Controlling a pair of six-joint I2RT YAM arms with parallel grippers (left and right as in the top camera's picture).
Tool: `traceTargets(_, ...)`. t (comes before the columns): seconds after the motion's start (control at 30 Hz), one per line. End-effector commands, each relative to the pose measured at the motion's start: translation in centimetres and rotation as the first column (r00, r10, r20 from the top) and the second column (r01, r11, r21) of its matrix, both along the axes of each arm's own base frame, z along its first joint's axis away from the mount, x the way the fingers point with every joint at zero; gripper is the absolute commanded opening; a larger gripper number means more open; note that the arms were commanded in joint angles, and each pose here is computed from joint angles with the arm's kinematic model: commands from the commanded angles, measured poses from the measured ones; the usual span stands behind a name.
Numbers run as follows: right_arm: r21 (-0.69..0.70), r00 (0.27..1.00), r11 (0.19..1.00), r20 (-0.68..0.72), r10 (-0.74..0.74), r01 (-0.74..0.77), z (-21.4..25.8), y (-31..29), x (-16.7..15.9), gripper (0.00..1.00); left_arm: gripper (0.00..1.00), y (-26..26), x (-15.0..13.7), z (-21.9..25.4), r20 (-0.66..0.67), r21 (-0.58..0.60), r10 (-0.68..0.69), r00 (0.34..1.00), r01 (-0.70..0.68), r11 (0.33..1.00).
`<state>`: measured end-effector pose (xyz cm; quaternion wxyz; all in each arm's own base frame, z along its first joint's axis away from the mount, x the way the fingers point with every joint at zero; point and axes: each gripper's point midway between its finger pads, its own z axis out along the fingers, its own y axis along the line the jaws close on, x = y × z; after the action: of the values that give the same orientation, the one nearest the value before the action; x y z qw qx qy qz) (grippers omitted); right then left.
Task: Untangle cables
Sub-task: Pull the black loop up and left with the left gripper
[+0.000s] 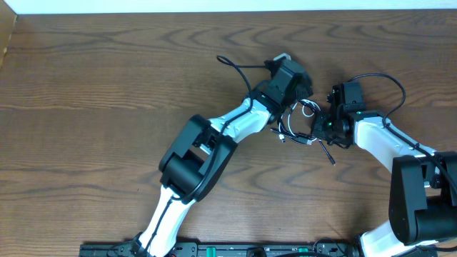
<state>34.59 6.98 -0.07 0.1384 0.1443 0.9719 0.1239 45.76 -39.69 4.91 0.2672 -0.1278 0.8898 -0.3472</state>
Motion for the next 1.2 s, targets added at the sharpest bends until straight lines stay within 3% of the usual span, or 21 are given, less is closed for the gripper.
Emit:
traceTargets(0.0,-0.054,0.999,0.999,-0.051,-0.011,0.008,-1.7,-1.2,-1.2,0.11,0.58,0.4,-0.1,-3.0,-0.026,0.049,0.008,1.0,-0.007,0.999)
traceTargets(0.07,-0.056,0.999,0.998,-0.049,-0.003,0.001,-1.7,-1.2,-1.1,0.11,0.52,0.4,-0.1,-3.0,-0.023,0.047,0.009,1.0,-0.008,0.999)
traceTargets(0.2,-0.061,0.999,0.998,-0.046,-0.002,-0.001,-1.7,-1.3,-1.1,0.12,0.26,-0.6,0.6,-1.1,0.019,-0.022,-0.012,1.0,0.012,1.0)
traceTargets(0.37,-0.064,0.999,0.998,-0.042,-0.003,0.0,-1.7,-1.4,-1.0,0.12,0.09,-1.3,0.8,2.4,0.047,-0.116,-0.073,0.996,0.078,0.99)
traceTargets(0.57,-0.067,0.999,0.998,-0.032,-0.001,-0.001,-1.6,-1.4,-0.8,0.13,0.08,-0.3,0.5,7.4,0.046,-0.265,-0.225,0.973,0.229,0.937)
traceTargets(0.77,-0.066,1.0,0.998,-0.013,-0.001,0.0,-1.5,-1.4,-0.3,0.15,0.08,2.1,-1.7,10.4,0.037,-0.443,-0.483,0.875,0.448,0.777)
traceTargets(0.97,-0.067,1.0,0.998,-0.003,-0.002,0.002,-1.4,-1.4,-0.1,0.16,0.08,5.1,-2.9,12.2,0.126,-0.5,-0.622,0.773,0.591,0.633)
traceTargets(1.03,-0.067,1.0,0.998,-0.003,-0.002,0.002,-1.4,-1.4,-0.1,0.16,0.07,5.7,-2.9,12.3,0.148,-0.492,-0.631,0.762,0.61,0.621)
traceTargets(1.17,-0.067,1.0,0.998,-0.006,-0.002,0.002,-1.4,-1.4,-0.2,0.16,0.07,7.2,-2.1,10.0,0.092,-0.441,-0.599,0.796,0.572,0.692)
